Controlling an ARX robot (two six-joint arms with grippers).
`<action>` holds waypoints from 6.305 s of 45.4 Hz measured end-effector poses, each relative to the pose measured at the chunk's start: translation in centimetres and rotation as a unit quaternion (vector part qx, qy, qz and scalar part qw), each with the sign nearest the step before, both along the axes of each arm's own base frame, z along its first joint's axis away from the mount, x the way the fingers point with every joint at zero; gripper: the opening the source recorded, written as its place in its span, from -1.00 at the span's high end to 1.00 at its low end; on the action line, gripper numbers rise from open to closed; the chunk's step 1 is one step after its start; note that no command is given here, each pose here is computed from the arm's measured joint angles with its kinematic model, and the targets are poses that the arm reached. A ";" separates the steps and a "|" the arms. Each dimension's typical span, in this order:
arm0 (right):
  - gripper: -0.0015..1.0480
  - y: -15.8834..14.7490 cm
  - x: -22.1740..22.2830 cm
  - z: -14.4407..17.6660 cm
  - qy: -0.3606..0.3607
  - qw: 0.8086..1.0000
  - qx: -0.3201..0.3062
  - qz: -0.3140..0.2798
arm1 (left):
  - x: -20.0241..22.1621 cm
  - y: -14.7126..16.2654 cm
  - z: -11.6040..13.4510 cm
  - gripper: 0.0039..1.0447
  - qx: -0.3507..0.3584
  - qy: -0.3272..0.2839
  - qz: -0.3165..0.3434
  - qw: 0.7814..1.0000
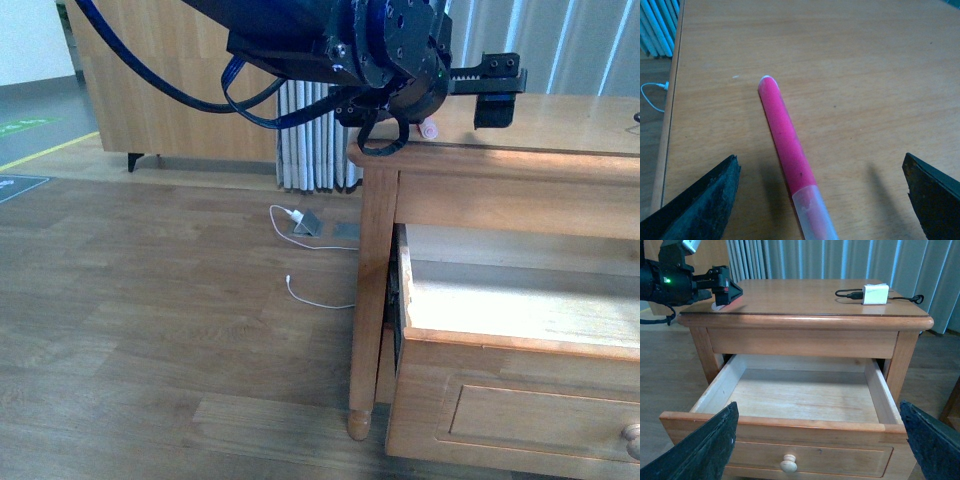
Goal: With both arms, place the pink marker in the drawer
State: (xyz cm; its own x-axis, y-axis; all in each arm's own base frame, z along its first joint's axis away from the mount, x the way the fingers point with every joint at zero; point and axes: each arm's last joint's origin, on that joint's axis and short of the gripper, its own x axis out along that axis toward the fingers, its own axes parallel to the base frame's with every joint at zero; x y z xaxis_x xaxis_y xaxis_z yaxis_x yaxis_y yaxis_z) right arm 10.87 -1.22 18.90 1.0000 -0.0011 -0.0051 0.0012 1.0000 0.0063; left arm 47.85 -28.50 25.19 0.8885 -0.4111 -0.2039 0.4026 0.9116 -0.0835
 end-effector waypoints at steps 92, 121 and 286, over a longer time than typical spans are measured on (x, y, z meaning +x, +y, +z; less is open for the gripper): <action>-0.84 0.0 0.0 0.0 0.000 1.000 0.000 0.000 | -10.6 5.5 -1.8 0.73 0.129 0.005 -0.242 0.962; -0.84 0.0 0.0 0.0 0.000 1.000 0.000 0.000 | -8.0 -1.7 -8.4 0.73 0.160 0.050 -0.247 0.955; -0.84 0.0 0.0 0.0 0.000 1.000 -0.001 0.000 | -38.2 28.5 -8.1 0.28 0.014 -0.118 0.210 0.971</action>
